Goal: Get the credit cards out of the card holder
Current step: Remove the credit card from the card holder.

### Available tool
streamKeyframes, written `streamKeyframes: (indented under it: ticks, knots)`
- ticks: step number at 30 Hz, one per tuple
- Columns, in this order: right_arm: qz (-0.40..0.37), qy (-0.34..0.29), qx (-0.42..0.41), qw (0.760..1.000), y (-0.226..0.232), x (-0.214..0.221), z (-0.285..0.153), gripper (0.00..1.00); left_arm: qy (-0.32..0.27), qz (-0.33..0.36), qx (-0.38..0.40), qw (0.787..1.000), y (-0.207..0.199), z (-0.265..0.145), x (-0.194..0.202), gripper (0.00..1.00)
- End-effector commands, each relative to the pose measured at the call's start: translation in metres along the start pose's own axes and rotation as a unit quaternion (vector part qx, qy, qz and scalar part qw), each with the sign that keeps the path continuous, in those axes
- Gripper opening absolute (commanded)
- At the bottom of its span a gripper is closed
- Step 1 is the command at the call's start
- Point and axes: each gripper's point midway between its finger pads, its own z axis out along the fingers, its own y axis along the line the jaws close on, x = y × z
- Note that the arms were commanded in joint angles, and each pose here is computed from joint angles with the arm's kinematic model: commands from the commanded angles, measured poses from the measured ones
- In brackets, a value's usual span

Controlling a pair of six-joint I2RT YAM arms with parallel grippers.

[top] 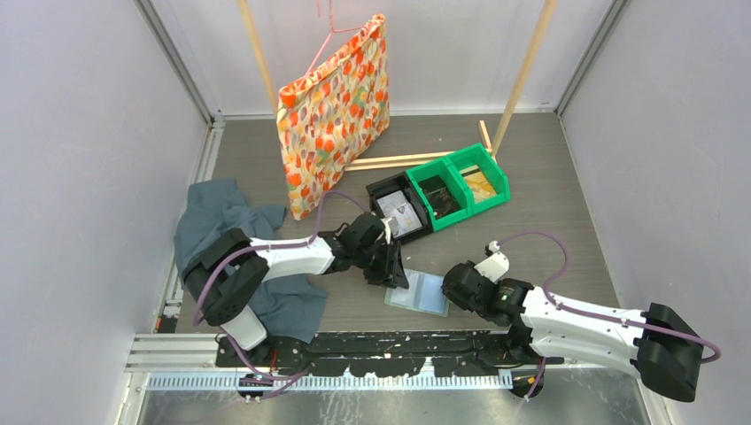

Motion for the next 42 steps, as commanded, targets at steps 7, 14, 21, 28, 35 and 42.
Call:
streamKeyframes:
  ticks: [7, 14, 21, 28, 35, 42]
  knots:
    - [-0.025, 0.008, 0.044, 0.999, -0.028, 0.004, 0.002, 0.28, 0.005, -0.004, 0.052, 0.999, -0.013, 0.007, 0.001, 0.44]
    - [-0.025, 0.006, 0.045, 0.999, -0.026, 0.003, 0.002, 0.28, 0.019, 0.011, 0.118, 0.993, -0.041, 0.006, 0.002, 0.43]
    - [-0.027, 0.005, 0.047, 0.999, -0.024, 0.003, 0.002, 0.28, 0.018, 0.014, 0.144, 0.989, -0.054, 0.005, 0.000, 0.43]
    - [-0.026, 0.005, 0.046, 0.999, -0.026, 0.003, 0.002, 0.27, 0.002, 0.032, 0.084, 0.996, -0.035, -0.002, -0.001, 0.43]
    - [-0.026, 0.005, 0.047, 0.999, -0.027, 0.003, 0.002, 0.27, 0.001, 0.025, 0.055, 0.998, -0.022, 0.004, 0.000, 0.43]
    - [-0.024, 0.004, 0.045, 0.999, -0.028, 0.002, 0.001, 0.27, 0.002, 0.014, 0.030, 0.999, -0.009, 0.010, 0.000, 0.43]
